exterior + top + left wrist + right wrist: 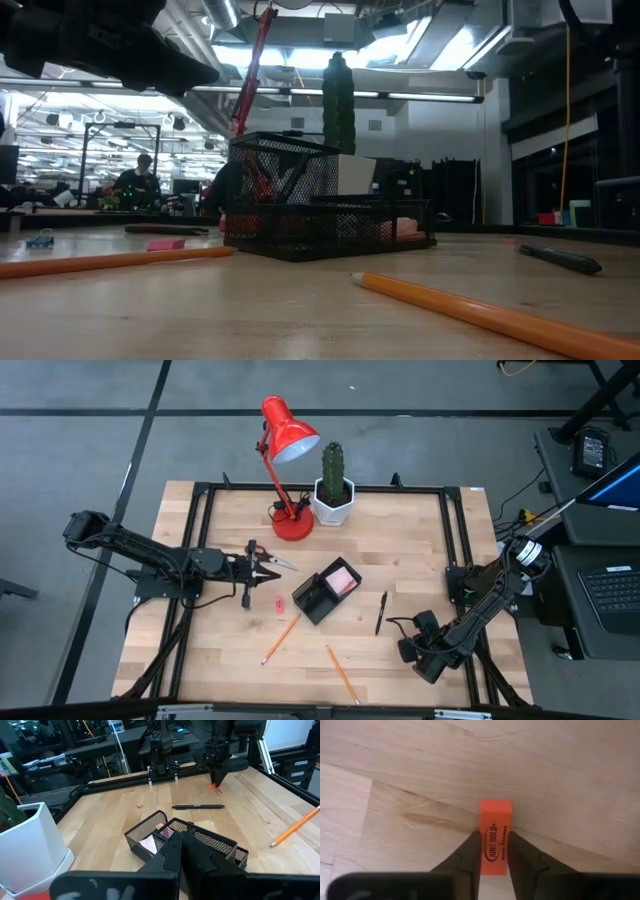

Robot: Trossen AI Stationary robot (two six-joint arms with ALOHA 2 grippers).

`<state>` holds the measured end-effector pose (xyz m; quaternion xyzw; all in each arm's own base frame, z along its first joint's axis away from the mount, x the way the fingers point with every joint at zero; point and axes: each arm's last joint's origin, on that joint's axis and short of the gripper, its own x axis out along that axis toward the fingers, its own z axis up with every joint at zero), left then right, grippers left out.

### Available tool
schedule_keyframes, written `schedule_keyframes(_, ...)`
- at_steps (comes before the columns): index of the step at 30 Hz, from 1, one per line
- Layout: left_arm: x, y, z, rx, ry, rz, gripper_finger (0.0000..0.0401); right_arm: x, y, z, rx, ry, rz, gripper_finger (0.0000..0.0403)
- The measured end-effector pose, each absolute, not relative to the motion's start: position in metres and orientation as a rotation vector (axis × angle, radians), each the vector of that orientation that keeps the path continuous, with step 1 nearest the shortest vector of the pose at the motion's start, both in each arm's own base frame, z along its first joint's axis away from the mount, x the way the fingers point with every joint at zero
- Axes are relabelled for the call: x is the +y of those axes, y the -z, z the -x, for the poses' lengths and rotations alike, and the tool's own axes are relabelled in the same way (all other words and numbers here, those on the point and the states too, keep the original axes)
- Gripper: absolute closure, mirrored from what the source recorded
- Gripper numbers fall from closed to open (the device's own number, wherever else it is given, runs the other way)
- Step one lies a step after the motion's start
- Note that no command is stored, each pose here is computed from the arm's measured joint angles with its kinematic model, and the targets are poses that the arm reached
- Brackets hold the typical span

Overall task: Pick and place office supplies into organizer
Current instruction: Put the orange eraser into the black desk organizer

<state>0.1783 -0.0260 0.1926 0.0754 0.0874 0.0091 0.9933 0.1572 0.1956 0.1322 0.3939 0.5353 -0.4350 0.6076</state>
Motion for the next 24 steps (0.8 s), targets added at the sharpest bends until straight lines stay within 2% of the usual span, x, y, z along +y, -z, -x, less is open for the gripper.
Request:
schedule_keyframes(16,-0.026,-0.193,-0.178,0.175,-0.018,-0.151,0.04,0.198,-0.134,-0.16,1.235,0.934,-0.831,0.0324)
schedule_keyframes(24,-0.026,-0.193,-0.178,0.175,-0.018,-0.151,0.04,0.204,-0.151,-0.175,1.026,0.792,-0.711,0.0323)
